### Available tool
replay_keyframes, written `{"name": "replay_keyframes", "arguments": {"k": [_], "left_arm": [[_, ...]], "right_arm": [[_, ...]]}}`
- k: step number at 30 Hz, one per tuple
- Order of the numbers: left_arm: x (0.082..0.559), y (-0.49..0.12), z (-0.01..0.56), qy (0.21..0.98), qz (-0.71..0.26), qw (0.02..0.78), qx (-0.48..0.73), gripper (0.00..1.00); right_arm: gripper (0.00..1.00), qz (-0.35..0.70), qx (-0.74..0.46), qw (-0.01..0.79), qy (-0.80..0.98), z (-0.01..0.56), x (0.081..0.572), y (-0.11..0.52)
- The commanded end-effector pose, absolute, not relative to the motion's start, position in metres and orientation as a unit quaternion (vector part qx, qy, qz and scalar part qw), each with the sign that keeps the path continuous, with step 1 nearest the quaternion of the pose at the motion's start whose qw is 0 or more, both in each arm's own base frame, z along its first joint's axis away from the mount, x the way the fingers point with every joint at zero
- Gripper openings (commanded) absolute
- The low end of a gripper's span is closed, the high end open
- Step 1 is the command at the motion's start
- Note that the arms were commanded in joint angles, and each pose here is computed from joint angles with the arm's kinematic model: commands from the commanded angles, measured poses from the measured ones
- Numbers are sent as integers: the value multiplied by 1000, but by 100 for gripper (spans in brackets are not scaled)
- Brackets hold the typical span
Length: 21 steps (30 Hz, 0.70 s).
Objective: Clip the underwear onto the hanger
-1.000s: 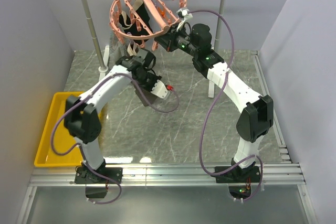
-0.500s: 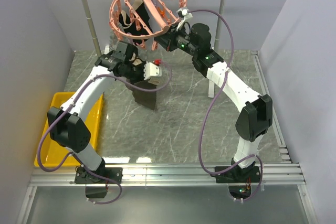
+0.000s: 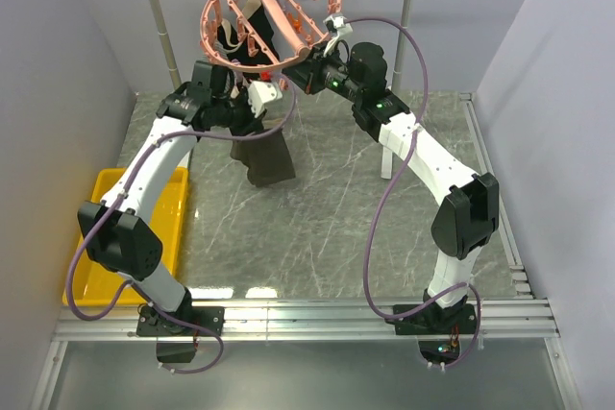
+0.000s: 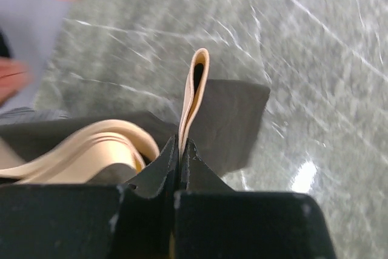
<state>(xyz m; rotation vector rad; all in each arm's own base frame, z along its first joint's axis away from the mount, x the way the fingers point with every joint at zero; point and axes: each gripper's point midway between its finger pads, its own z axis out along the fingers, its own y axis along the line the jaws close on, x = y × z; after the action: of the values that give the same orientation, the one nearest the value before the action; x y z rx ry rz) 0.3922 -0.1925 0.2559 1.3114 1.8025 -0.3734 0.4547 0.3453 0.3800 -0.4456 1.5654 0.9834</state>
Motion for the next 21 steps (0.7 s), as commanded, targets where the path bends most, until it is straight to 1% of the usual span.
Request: {"name": "replay_keyframes", "arguments": {"k": [1,9,21], "left_arm": [[405,-200,298,706,-170,473,498,0],[417,-207,315,699,-176,478,501,0],[422,-207,320,696,-174,485,500,0]], "right_arm": [[0,417,-177,615,645,413,462,331],[0,422,-187,610,644,408,459,334],[0,414,-195,612,645,402,460,334]]}}
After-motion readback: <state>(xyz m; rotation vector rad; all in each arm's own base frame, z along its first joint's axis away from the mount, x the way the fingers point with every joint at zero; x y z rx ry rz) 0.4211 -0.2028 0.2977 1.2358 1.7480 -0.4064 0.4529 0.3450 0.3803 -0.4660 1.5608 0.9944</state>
